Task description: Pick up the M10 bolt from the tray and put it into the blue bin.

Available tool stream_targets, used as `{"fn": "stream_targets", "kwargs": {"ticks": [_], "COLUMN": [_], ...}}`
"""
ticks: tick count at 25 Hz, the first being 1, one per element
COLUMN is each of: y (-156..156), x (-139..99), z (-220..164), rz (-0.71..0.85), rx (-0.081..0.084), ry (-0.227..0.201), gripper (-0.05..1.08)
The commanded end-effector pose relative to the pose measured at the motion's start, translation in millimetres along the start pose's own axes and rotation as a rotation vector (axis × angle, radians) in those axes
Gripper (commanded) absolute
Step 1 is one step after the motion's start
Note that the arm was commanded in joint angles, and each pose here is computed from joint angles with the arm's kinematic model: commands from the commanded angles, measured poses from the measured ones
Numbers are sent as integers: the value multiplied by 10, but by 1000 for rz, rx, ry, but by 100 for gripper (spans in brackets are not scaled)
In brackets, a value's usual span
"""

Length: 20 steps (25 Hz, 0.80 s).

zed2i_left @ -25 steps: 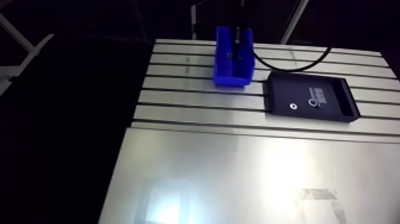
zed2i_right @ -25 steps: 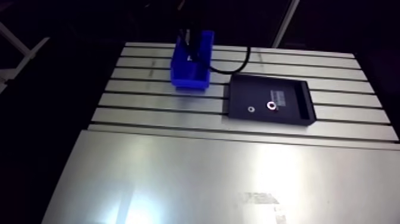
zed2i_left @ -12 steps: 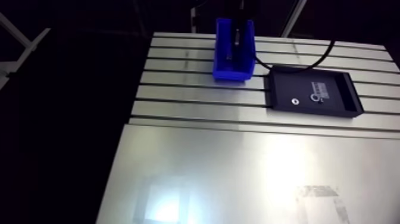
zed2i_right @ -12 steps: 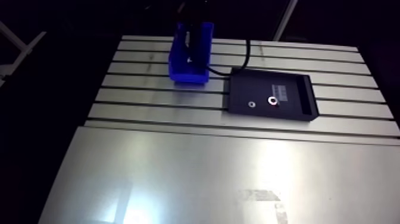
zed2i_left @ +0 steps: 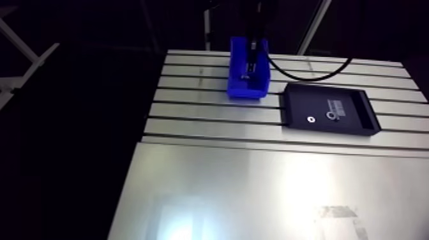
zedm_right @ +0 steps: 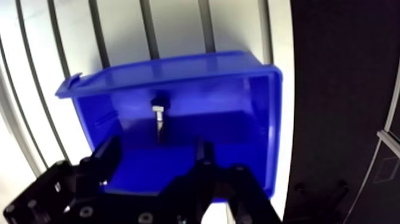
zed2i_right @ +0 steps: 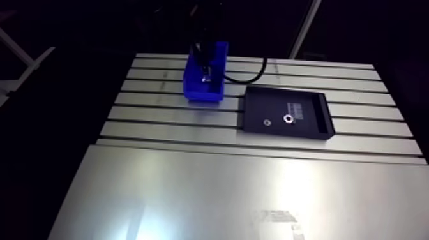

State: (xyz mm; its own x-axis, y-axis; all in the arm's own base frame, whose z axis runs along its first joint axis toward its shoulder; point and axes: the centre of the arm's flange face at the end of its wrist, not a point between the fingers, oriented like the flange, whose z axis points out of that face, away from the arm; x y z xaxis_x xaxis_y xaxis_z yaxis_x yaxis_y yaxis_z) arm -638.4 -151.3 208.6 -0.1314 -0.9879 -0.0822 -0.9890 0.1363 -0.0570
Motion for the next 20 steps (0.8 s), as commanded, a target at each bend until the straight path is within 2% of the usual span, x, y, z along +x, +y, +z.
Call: {"fn": "stream_targets", "kwargs": {"ticks": [1, 5, 6, 8, 9, 13, 15, 18, 20], "y": [-77, -189, -227, -294, -327, -509, -592, -647, -691], "x": [-42, -95, -97, -124, -136, -197, -252, -360, -519], "z": [-482, -777, -851, -1053, -1139, -1451, -1656, -1839, -2060], "rz": [5, 21, 37, 103, 133, 294, 442, 643, 814], "rx": [-70, -76, -74, -84, -84, -63, -69, -69, -71], "ry": [14, 14, 14, 19, 20, 14, 15, 19, 27], "gripper": [1, 1, 1, 1, 1, 1, 1, 1, 1]}}
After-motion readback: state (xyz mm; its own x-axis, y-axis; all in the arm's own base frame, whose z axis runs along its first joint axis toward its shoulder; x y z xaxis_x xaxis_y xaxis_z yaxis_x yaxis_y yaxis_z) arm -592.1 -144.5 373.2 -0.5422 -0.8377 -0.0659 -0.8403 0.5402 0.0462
